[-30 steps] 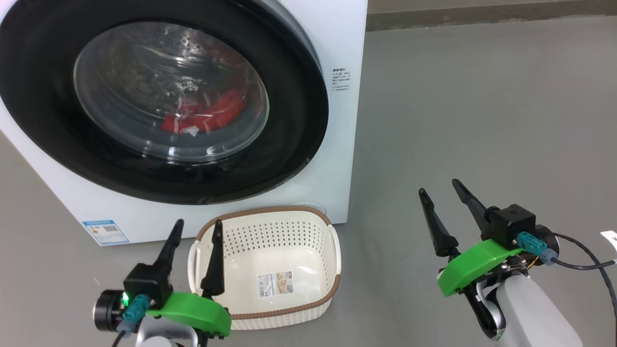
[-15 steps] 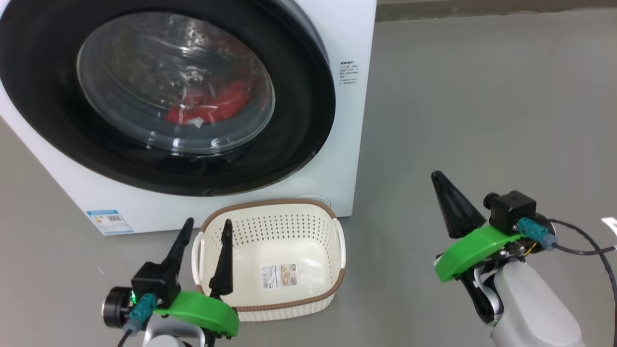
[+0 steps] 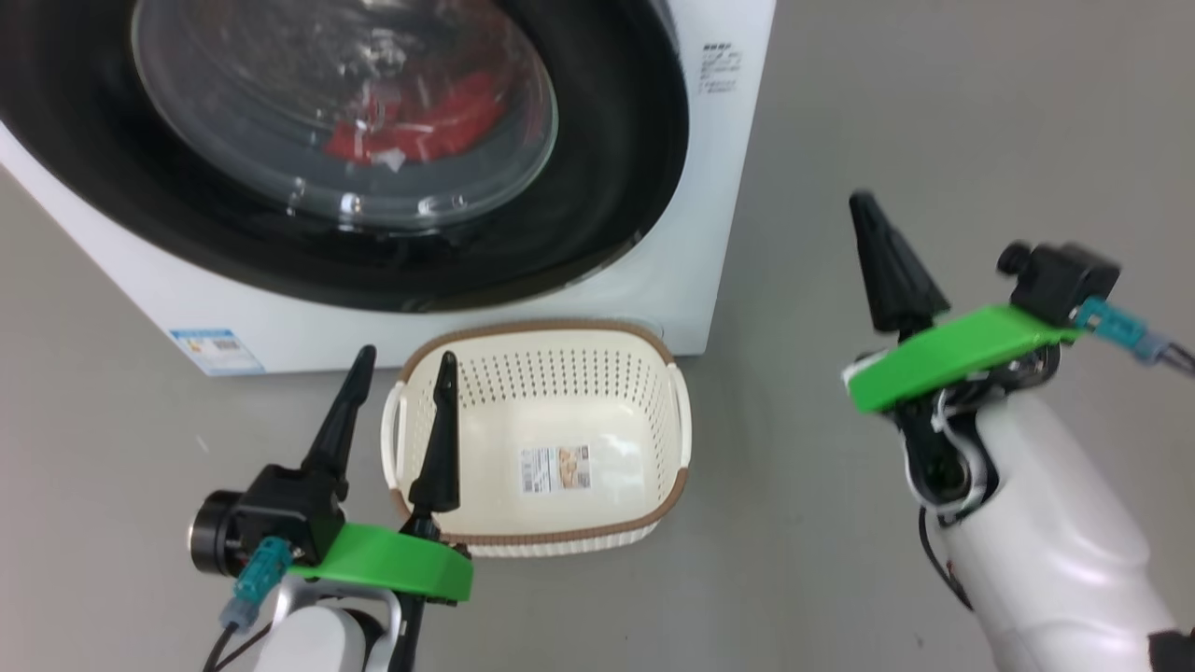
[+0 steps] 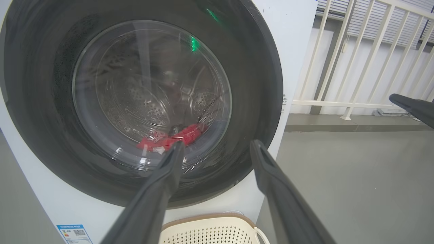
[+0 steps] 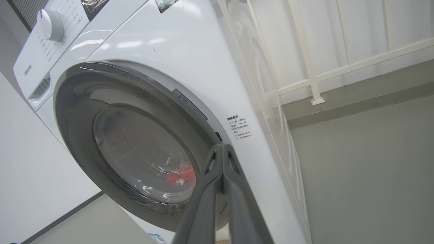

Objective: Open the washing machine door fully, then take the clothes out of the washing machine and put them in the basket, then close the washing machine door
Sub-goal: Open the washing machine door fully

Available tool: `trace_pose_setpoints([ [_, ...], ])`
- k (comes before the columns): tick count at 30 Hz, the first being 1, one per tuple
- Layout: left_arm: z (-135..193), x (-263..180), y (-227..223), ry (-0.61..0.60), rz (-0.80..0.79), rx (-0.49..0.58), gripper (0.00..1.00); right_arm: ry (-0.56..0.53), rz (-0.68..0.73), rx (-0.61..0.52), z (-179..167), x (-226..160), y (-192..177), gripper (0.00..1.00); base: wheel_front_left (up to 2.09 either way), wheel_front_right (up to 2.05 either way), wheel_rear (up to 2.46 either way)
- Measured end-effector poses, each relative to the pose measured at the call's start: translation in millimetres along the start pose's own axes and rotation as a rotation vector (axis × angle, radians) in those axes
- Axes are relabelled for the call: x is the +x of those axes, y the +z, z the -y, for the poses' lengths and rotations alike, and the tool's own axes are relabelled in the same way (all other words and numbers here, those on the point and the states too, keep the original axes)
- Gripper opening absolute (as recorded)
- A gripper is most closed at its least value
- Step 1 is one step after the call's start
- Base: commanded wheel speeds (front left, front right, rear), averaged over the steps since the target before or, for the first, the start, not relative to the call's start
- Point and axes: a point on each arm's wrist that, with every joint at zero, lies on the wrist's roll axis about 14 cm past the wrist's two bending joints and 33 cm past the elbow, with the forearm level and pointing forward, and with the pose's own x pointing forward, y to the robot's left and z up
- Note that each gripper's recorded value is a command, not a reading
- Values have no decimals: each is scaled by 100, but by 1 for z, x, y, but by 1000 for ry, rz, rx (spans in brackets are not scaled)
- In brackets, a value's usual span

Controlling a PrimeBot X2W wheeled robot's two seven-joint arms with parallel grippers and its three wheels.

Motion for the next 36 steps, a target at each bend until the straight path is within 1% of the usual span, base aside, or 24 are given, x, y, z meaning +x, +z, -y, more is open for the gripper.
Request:
trace_pose_setpoints([
  [7,-3,10,-6,5,0,-7,100,29,-3,174,-4,33,6,0,0,0,0],
  [11,-6,16,-11,15,-3,-4,100,33,-28,299,0,49,5,0,0,0,0],
  [17,-15,22,-17,39,-5,-2,100,40,-71,451,8,71,1,0,0,0,0],
  [20,-20,25,-14,51,12,23,100,58,-103,542,7,80,-5,0,0,0,0],
  [24,-30,27,-13,73,26,32,100,86,-142,622,3,92,-11,0,0,0,0],
  [27,-34,28,-21,83,7,37,100,103,-175,653,2,101,-17,0,0,0,0],
  [28,-35,28,-23,85,2,41,100,109,-184,682,2,104,-19,0,0,0,0],
  [36,-40,33,-35,85,-17,59,100,162,-282,812,-1,130,-32,0,0,0,0],
])
